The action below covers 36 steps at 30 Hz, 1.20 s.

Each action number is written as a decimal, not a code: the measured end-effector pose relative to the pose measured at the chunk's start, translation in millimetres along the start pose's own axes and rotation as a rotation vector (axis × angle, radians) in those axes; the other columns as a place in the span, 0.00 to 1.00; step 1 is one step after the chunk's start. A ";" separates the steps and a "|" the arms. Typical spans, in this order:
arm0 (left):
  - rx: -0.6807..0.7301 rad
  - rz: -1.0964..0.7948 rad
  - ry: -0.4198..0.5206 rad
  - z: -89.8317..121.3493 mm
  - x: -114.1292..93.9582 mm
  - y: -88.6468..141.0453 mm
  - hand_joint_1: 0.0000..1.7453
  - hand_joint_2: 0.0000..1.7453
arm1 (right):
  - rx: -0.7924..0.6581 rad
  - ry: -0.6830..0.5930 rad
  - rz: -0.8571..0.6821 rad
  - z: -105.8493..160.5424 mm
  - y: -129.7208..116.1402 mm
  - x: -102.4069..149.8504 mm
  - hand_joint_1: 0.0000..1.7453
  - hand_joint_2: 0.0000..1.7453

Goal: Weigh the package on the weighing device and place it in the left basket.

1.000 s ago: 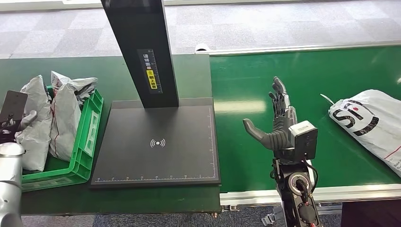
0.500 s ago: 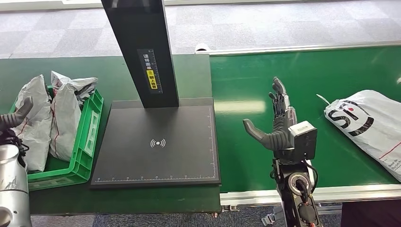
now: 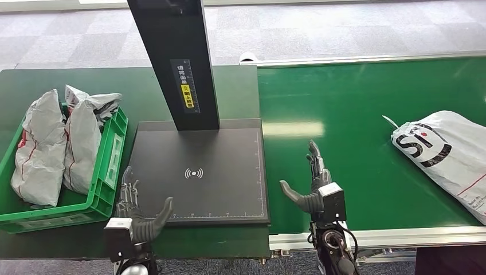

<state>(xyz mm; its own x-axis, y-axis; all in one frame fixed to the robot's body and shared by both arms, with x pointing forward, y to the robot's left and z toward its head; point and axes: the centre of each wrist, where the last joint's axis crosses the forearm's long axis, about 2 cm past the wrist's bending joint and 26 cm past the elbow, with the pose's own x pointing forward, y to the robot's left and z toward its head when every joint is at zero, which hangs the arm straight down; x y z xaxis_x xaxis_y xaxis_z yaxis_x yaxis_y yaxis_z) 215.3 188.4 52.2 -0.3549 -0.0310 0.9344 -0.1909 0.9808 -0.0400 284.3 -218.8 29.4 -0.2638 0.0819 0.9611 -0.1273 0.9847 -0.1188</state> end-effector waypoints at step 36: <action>-0.200 0.139 0.024 19.2 7.0 -45.0 0.00 1.00 | -0.138 0.193 0.040 44.8 -33.2 -31.7 0.00 1.00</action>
<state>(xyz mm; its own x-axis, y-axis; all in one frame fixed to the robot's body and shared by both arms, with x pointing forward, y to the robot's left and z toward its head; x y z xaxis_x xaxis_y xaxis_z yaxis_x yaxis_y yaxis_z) 203.8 140.3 53.7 -0.3428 0.1095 0.9330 0.0441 0.9940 -0.1004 254.0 -261.0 -8.3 -0.0764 0.1364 0.9877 0.0153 0.9906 -0.1356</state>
